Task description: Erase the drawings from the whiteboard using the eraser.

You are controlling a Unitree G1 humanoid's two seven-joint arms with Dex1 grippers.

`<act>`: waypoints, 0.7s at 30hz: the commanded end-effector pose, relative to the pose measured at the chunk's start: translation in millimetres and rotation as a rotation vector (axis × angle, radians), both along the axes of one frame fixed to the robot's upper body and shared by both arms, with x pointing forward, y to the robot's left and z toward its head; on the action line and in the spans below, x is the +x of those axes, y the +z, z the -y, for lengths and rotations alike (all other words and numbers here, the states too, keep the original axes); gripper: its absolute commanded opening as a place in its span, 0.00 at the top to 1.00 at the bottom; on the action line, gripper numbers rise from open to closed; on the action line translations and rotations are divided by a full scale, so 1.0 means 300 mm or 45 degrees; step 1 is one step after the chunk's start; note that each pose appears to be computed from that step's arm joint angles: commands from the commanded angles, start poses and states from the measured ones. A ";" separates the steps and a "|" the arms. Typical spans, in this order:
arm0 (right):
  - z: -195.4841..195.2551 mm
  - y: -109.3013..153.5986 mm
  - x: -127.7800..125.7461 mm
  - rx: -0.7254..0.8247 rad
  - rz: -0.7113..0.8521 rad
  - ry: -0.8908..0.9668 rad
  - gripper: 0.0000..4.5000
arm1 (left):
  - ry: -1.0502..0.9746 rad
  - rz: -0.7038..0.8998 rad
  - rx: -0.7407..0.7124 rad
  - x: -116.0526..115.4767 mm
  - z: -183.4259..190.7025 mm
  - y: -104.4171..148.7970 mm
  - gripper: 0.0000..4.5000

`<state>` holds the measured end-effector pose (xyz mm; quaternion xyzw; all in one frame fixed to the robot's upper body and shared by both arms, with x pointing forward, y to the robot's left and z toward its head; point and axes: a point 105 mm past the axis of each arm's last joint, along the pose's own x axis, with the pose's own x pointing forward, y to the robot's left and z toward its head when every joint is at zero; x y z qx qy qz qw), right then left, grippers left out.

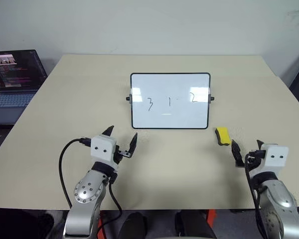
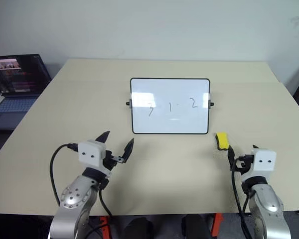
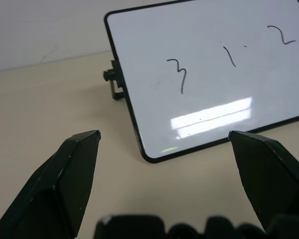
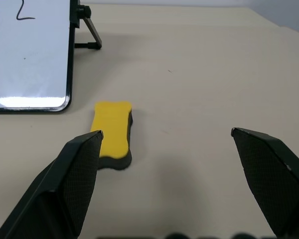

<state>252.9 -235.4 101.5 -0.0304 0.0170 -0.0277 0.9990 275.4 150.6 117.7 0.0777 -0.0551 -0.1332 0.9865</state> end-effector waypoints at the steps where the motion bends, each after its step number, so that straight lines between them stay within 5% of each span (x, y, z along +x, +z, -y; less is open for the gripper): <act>1: 0.008 0.075 -0.004 -0.031 0.087 -0.002 0.01 | -0.040 0.070 -0.006 0.000 0.028 0.038 0.00; 13: -0.001 0.088 0.021 -0.002 0.105 -0.015 0.01 | -0.091 0.121 0.031 0.058 0.001 0.106 0.00; 21: -0.073 0.053 0.057 -0.023 -0.074 -0.001 0.01 | -0.369 0.070 0.017 0.153 0.076 0.135 0.00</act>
